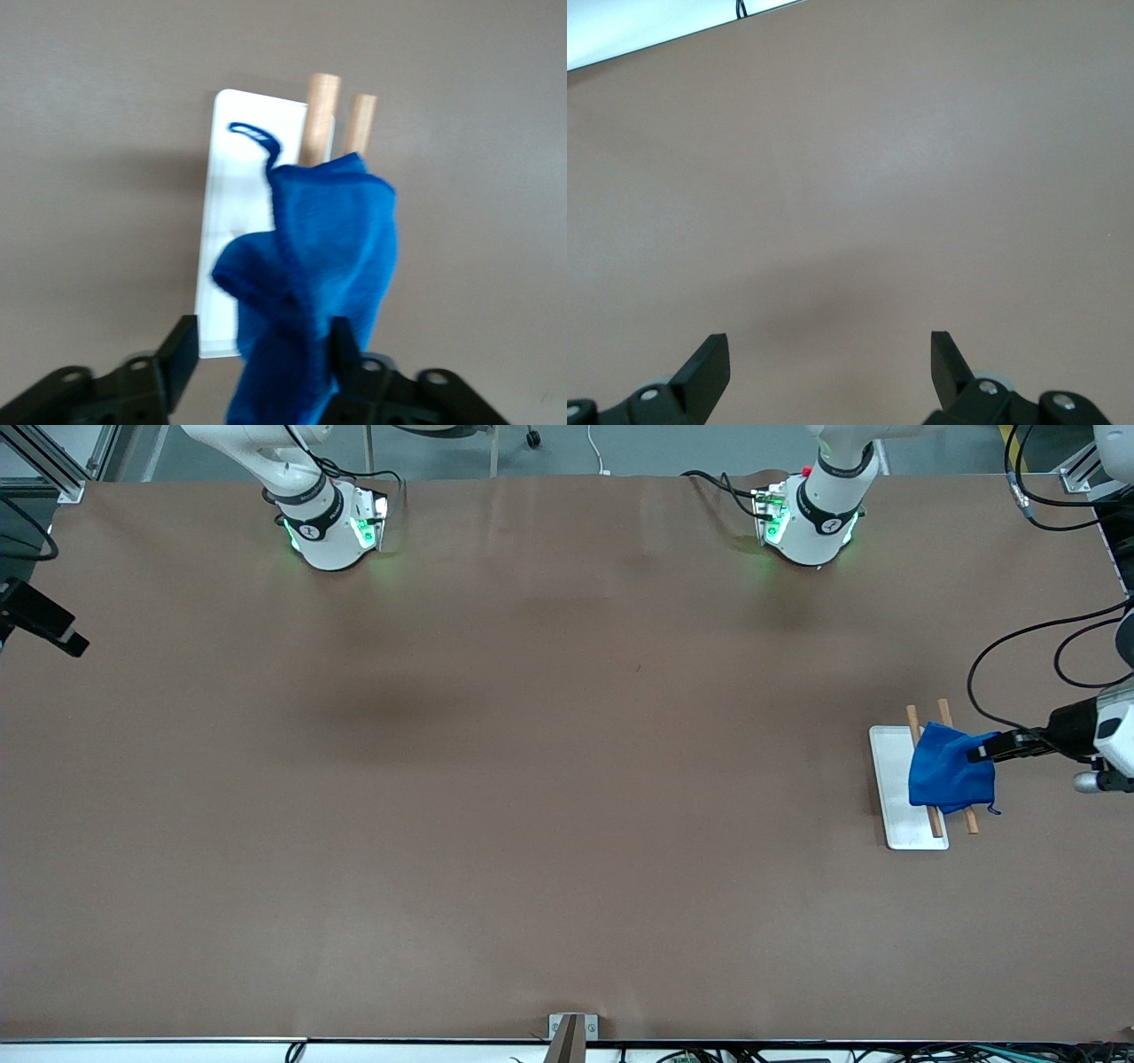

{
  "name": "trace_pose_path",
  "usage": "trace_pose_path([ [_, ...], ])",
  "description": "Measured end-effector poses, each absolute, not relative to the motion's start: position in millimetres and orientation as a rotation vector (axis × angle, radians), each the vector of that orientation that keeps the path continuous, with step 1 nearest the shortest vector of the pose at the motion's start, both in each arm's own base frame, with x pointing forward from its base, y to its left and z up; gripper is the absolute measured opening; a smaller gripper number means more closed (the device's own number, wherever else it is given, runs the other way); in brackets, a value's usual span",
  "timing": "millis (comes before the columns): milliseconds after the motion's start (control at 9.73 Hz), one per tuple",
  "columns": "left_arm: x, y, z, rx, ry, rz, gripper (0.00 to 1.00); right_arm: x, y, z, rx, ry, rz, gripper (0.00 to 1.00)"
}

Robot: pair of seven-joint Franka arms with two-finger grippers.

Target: Right arm passes towel to left arm to hang

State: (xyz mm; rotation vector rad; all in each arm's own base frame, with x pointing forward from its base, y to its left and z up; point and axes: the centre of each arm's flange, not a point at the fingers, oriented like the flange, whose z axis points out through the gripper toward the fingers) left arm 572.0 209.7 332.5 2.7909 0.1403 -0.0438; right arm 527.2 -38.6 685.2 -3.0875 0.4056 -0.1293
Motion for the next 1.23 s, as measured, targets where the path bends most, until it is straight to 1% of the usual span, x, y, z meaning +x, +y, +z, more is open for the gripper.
trace_pose_path([
  [103,571,215,337,2.794,0.138,-0.030,0.90,526,-43,687,-3.090,0.392,-0.126,1.00],
  [205,572,217,347,2.809,0.123,-0.012,1.00,526,-44,687,-3.092,0.381,-0.124,1.00],
  [514,579,210,409,2.927,0.033,0.059,1.00,528,-43,683,-3.108,0.363,-0.111,1.00],
  [616,583,187,434,2.967,0.013,0.078,1.00,528,-41,683,-3.111,0.355,-0.108,1.00],
  [822,586,110,493,3.045,0.011,0.143,1.00,529,-40,682,-3.118,0.334,-0.107,1.00],
  [1027,573,36,533,3.069,0.053,0.165,1.00,528,-41,682,-3.121,0.329,-0.107,1.00],
  [1233,564,17,554,3.070,0.044,0.189,1.00,528,-41,682,-3.122,0.328,-0.099,1.00],
])
